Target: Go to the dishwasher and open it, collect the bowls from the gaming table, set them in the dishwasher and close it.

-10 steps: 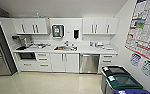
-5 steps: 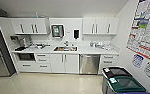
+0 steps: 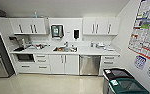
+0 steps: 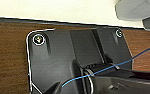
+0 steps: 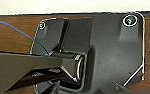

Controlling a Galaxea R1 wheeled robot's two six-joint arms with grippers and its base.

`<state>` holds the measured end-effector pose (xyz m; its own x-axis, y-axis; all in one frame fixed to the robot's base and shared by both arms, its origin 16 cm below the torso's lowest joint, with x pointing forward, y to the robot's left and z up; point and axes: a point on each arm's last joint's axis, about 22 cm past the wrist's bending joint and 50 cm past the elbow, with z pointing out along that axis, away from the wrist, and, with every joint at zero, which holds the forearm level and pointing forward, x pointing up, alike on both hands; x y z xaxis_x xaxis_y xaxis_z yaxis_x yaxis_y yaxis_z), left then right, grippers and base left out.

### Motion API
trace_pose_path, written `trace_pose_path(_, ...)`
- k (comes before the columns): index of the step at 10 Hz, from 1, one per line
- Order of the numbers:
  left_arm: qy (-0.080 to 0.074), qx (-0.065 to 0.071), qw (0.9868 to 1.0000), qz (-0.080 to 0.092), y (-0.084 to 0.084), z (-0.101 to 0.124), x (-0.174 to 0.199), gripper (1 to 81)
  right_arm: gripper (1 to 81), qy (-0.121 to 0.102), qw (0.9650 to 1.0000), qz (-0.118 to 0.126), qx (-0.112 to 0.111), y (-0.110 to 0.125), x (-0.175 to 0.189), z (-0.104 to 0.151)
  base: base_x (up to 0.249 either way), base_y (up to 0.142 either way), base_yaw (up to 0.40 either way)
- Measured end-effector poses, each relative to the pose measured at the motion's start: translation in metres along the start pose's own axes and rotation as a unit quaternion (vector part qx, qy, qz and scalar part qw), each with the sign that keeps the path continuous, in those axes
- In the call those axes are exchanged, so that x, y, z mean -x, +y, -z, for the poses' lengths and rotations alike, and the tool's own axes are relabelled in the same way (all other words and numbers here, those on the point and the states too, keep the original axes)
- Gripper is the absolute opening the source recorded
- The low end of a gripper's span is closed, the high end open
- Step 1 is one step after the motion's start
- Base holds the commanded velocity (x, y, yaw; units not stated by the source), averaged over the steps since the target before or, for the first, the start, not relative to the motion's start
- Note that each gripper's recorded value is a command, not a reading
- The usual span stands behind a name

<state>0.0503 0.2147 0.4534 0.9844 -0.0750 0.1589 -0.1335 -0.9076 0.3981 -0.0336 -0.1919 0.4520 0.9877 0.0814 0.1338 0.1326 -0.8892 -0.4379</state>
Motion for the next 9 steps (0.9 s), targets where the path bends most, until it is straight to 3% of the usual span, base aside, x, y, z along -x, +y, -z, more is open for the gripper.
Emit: trace_pose_path(9,-0.001,0.0,1.0,0.001,-0.0002,0.0002,0.0024,81.1,81.1,-0.001,1.0,0.0,-0.001,-0.0017,0.0002,-0.0007,0.111,0.0,0.0)
